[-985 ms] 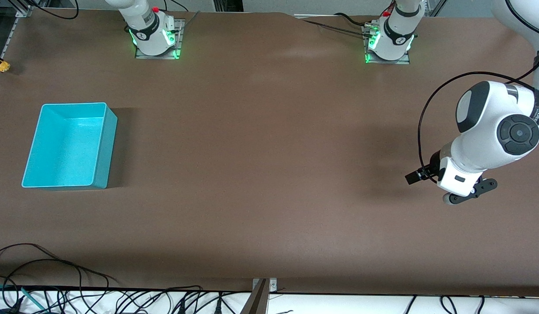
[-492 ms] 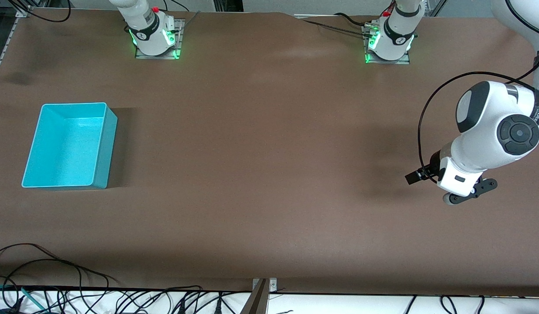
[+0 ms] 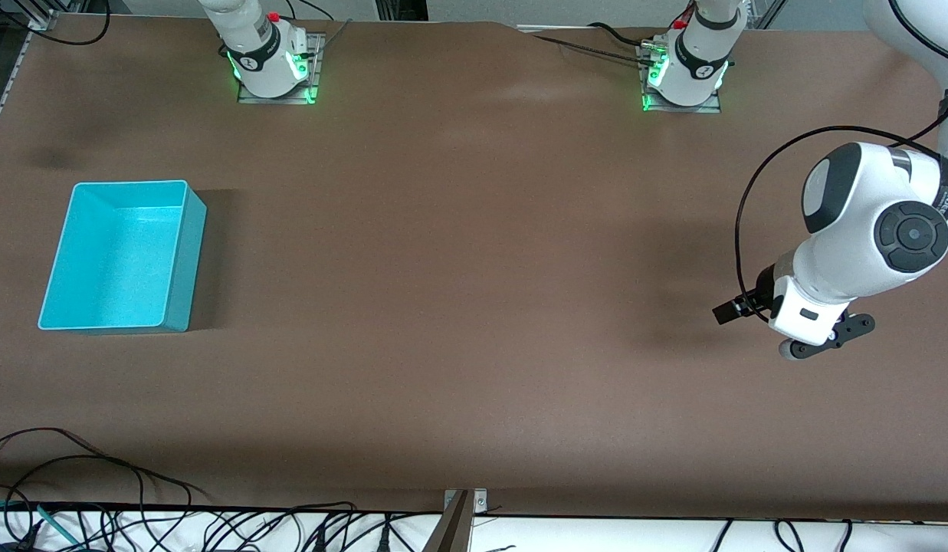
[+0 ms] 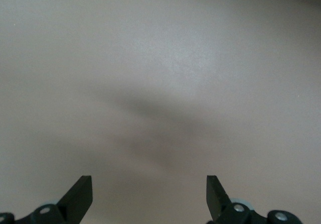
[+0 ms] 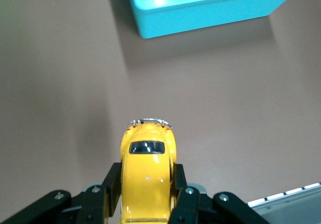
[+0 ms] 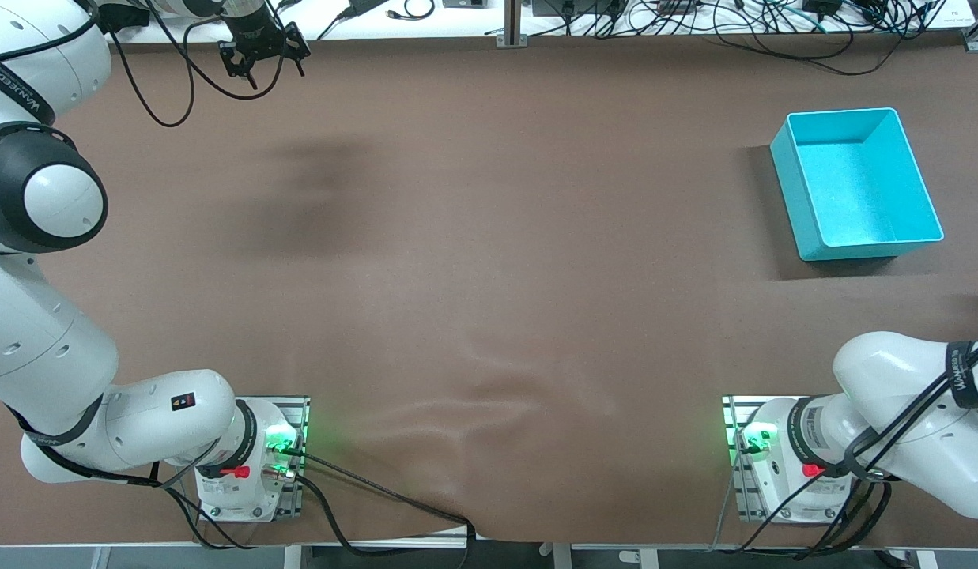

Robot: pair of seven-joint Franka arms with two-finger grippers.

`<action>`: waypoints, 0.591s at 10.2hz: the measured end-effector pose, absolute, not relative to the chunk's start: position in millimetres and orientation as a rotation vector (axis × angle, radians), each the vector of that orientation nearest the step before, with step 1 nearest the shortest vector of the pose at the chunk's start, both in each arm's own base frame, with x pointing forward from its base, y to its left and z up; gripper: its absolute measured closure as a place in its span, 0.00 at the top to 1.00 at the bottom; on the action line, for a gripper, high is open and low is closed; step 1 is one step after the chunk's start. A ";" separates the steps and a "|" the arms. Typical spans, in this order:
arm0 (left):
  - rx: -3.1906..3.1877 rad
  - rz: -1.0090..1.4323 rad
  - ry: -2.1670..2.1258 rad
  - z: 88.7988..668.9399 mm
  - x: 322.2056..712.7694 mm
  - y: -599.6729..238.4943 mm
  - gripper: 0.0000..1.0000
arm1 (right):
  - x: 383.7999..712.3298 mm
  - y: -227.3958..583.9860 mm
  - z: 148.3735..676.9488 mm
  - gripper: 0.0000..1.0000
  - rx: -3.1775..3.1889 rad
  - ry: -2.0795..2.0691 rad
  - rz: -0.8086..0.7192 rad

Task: Wind up and store yellow beetle car

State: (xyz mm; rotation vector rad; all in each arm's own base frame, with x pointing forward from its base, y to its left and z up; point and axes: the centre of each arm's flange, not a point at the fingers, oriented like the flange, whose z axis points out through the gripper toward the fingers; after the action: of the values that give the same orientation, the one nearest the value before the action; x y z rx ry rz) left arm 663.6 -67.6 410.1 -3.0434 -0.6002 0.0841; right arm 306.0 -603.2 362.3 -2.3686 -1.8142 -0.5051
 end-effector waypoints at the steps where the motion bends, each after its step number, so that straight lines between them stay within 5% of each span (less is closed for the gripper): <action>1: -3.043 0.084 -0.600 410.1 663.7 -67.6 1.00 | 324.3 -595.1 367.2 0.45 -2.416 -1.738 -0.516; 6: -3.043 0.083 -0.601 410.4 663.8 -67.5 1.00 | 438.2 -529.9 418.9 0.45 -2.634 -1.460 -0.580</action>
State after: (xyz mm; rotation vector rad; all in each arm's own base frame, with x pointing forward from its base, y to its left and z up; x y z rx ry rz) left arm 663.8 -67.5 410.4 -3.0435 -0.6006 0.0834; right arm 438.2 -529.9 418.9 -2.6339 -1.4596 -0.5805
